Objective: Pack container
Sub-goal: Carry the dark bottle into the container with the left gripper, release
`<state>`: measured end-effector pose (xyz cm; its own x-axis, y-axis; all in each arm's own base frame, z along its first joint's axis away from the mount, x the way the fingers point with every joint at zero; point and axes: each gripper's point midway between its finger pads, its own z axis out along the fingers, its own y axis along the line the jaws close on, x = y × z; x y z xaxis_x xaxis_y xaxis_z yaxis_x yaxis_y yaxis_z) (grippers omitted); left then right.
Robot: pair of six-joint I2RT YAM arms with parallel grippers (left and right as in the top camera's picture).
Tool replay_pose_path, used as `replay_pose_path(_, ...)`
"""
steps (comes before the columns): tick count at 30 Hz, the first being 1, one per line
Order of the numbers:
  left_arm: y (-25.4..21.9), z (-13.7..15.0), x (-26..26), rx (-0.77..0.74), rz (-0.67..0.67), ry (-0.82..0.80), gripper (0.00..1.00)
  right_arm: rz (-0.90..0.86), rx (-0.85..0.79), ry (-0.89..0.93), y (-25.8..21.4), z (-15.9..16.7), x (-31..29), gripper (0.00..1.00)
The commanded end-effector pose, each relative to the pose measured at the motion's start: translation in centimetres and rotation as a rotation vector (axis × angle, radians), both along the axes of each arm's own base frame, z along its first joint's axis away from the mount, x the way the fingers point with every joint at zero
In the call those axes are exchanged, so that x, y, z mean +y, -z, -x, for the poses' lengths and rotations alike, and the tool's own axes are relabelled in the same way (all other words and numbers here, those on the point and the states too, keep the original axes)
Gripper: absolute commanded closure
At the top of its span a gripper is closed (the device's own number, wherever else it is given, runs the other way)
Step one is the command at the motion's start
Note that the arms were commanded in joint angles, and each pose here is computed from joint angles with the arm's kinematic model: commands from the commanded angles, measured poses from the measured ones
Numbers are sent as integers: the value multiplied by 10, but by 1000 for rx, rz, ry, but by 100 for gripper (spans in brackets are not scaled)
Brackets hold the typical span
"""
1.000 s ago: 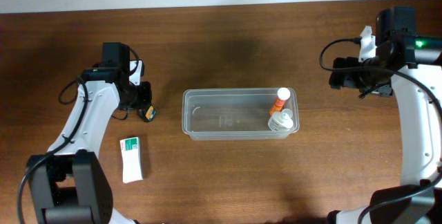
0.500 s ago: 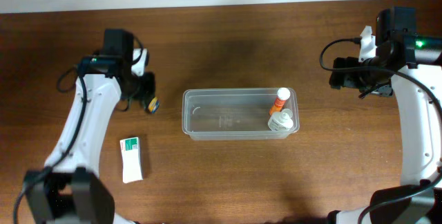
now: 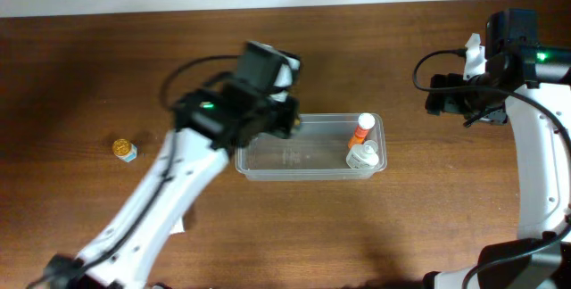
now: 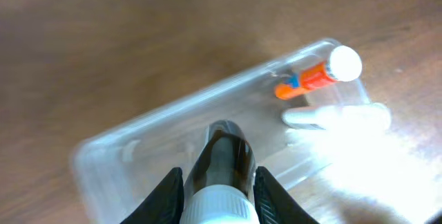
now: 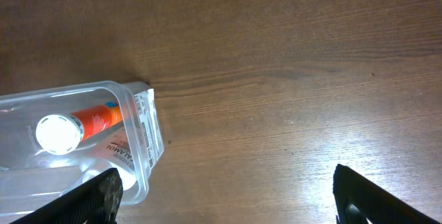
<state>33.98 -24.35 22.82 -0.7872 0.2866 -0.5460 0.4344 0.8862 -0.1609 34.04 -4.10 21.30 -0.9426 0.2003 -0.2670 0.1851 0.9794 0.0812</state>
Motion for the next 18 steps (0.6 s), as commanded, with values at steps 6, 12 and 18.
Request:
replay_pose_path(6,74,-5,-56,115,-30,-3,99,-8,6,8,2,1,0,10)
replay_pose_path(12,114,-11,-80,135,-50,26,98,-8,6,8,2,1,0,10)
replay_pose_path(18,128,-12,-82,150,-64,29,76,-8,5,8,2,1,0,10)
